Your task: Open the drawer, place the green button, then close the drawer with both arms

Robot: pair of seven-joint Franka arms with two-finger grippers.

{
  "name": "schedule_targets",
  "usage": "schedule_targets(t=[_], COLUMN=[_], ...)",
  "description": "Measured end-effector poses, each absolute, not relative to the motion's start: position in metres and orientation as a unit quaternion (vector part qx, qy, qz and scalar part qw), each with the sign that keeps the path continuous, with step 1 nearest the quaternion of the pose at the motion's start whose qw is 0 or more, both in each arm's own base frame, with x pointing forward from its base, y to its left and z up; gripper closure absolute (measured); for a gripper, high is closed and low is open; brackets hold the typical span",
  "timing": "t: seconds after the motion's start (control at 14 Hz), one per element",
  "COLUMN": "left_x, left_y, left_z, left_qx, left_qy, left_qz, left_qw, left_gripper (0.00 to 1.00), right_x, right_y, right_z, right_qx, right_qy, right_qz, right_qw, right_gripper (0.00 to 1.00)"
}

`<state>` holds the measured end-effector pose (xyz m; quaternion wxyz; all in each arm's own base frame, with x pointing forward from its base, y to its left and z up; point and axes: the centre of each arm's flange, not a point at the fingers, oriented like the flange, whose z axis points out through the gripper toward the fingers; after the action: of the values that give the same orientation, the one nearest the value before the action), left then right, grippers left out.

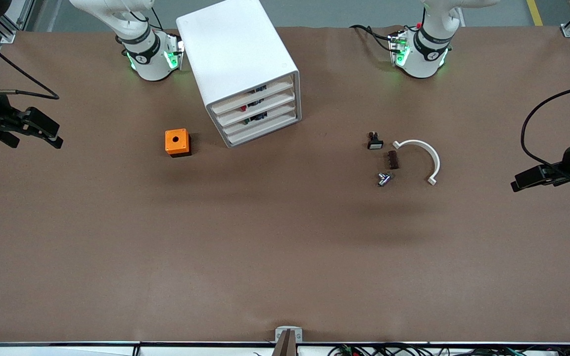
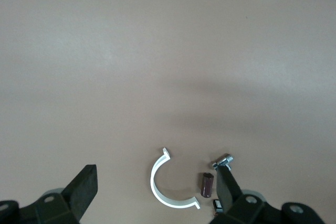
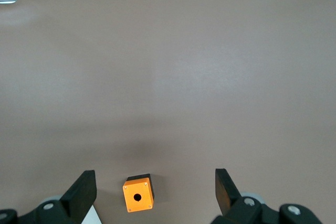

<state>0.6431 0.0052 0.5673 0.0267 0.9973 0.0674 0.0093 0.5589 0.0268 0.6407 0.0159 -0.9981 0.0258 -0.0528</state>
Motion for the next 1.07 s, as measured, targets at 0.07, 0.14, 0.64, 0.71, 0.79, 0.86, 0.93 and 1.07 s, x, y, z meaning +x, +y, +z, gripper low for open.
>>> schedule_targets(t=[0.07,0.14,0.64,0.71,0.79,0.86,0.93,1.07], left_x=[0.643,0.644,0.634,0.629,0.621,0.613,0.607,0.603], left_y=[0.006,0.006,0.000,-0.003,-0.006,-0.010,-0.012,-0.015], left_z=[0.568,0.568,0.599,0.611,0.622,0.630,0.634,0.633], left_qx=[0.997,0.997,0.997,0.997,0.997,0.997,0.997,0.998], left_qy=[0.068,0.068,0.062,0.059,0.056,0.052,0.051,0.052], left_qz=[0.012,0.014,0.041,0.048,0.048,0.042,0.036,0.022], left_qw=[0.027,0.027,0.030,0.031,0.033,0.034,0.035,0.035], left_gripper=[0.00,0.00,0.00,0.00,0.00,0.00,0.00,0.00], right_x=[0.559,0.558,0.556,0.555,0.553,0.549,0.546,0.542], right_y=[0.027,0.026,0.026,0.025,0.025,0.025,0.025,0.025], right_z=[0.641,0.642,0.646,0.645,0.644,0.643,0.643,0.646], right_qx=[-0.998,-0.998,-0.998,-0.998,-0.999,-0.999,-0.999,-0.999], right_qy=[0.026,0.026,0.027,0.027,0.027,0.026,0.025,0.025], right_qz=[-0.053,-0.054,-0.056,-0.053,-0.043,-0.032,-0.024,-0.020], right_qw=[0.016,0.016,0.016,0.016,0.015,0.014,0.013,0.012], right_gripper=[0.00,0.00,0.00,0.00,0.00,0.00,0.00,0.00])
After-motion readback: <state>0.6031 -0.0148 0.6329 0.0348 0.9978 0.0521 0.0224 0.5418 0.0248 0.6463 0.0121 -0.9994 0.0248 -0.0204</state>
